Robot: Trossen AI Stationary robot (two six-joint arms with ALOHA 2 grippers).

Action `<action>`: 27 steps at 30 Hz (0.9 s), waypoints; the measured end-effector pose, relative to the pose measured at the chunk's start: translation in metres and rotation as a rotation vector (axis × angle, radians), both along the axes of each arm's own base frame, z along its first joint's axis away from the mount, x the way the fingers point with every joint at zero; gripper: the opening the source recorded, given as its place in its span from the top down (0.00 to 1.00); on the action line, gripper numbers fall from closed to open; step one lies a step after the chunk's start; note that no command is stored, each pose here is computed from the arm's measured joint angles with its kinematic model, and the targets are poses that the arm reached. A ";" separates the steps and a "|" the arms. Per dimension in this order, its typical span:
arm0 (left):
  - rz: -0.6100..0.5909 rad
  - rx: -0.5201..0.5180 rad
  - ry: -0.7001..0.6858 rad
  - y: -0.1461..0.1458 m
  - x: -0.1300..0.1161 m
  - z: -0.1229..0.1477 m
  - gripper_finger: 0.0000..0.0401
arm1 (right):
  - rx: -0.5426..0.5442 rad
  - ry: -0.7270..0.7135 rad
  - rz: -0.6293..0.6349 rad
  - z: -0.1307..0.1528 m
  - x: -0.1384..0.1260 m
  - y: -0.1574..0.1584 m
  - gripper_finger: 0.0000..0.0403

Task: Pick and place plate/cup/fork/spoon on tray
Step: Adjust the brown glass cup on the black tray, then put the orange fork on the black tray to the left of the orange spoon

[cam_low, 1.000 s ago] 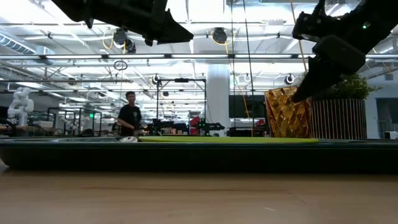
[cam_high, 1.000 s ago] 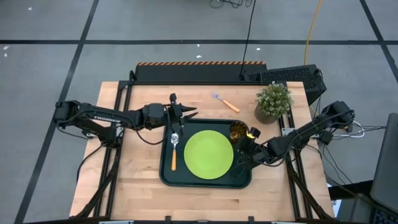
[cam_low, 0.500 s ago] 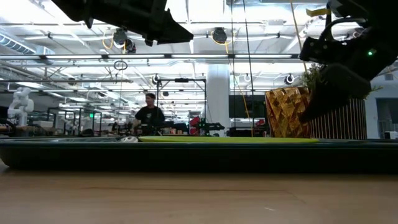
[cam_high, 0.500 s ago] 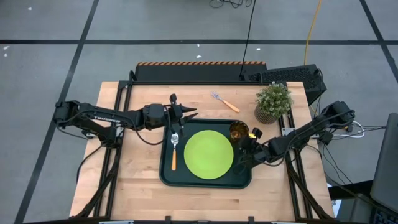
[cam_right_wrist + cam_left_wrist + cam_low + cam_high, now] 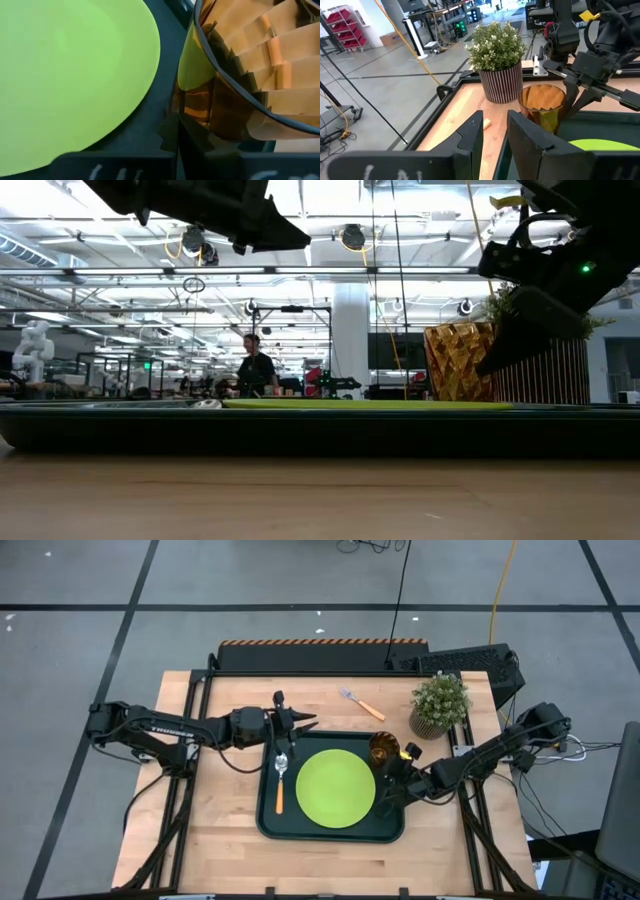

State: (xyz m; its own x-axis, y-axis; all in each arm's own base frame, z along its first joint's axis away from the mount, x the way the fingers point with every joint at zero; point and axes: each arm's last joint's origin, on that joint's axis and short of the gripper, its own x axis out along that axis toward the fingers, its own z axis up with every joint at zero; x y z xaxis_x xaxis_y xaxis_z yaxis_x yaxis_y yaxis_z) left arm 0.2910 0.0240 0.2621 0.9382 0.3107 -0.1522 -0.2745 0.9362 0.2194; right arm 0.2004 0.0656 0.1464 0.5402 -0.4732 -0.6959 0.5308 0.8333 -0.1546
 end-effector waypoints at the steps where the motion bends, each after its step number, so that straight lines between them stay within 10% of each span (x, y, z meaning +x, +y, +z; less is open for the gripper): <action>1: 0.000 0.000 0.003 0.000 0.000 0.000 0.78 | -0.001 0.002 0.000 0.000 0.000 0.000 1.00; 16: -0.008 0.038 0.056 -0.001 -0.011 0.006 0.78 | 0.139 -0.166 0.251 0.028 0.015 0.022 1.00; 27: -0.339 -0.027 -0.091 -0.012 -0.038 0.042 0.78 | -0.257 -0.453 0.706 0.134 0.045 0.038 1.00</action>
State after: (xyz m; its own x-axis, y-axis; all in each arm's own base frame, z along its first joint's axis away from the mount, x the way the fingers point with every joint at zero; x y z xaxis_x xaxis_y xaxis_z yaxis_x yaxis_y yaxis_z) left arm 0.2525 0.0117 0.3045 0.9974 -0.0240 -0.0673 0.0360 0.9826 0.1823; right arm 0.2452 0.1039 0.2802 0.9646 -0.0364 -0.2614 -0.0402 0.9587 -0.2817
